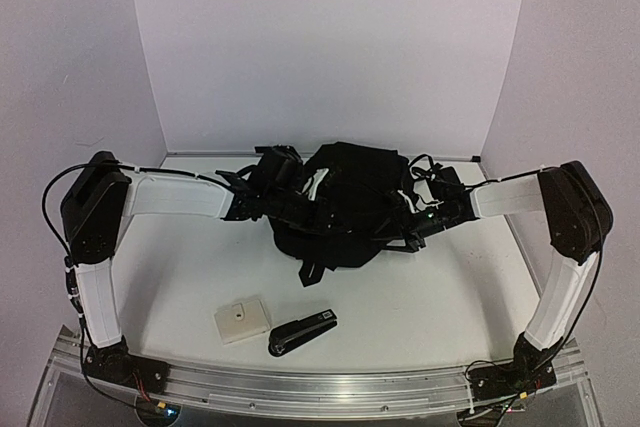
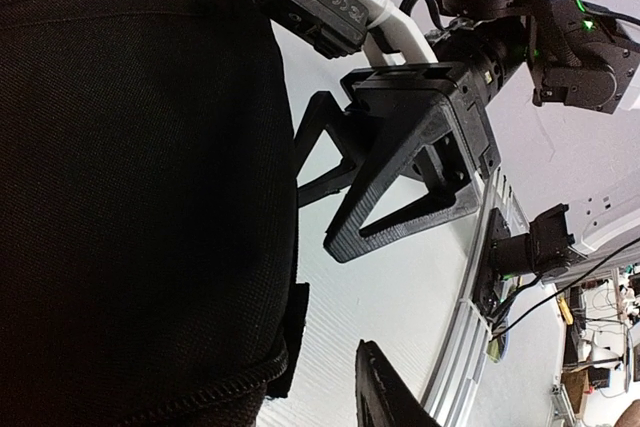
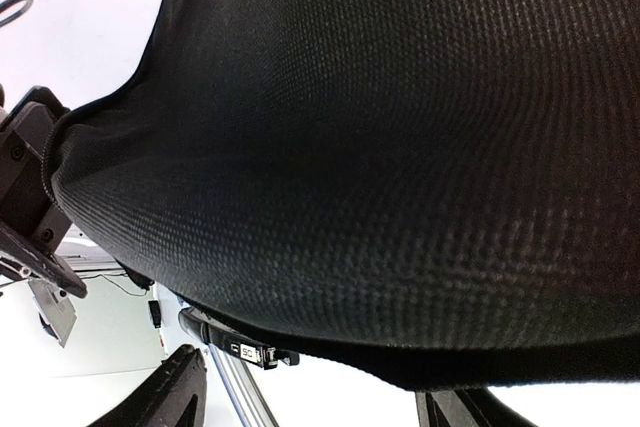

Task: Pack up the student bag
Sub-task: Zip the student bag at the center of the board.

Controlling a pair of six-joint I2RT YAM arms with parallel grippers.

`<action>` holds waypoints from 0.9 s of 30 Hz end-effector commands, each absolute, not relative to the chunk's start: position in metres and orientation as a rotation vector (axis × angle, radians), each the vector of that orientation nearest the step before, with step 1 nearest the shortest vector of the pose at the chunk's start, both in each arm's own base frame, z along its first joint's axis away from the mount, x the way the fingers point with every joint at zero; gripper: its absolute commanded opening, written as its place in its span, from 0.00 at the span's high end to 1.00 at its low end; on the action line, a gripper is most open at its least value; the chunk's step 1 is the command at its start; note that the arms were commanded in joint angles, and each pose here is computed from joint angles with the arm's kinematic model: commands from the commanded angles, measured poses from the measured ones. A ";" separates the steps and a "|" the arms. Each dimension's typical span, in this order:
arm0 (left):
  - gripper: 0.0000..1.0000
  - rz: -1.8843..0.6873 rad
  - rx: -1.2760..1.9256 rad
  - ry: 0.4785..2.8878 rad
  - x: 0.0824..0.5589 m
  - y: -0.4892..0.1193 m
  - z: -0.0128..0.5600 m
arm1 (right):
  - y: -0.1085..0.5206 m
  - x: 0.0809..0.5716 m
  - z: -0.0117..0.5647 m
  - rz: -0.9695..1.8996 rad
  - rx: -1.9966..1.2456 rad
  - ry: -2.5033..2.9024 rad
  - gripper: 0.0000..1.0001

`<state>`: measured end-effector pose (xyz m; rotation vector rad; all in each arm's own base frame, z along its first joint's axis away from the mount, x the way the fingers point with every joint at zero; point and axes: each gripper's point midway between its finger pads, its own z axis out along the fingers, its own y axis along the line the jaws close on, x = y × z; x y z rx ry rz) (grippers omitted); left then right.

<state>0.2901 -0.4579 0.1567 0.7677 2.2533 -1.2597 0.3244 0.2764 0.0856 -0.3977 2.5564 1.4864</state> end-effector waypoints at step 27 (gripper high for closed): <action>1.00 -1.254 0.908 2.229 0.240 -0.461 0.180 | 0.271 0.348 0.105 1.429 -0.391 2.481 0.32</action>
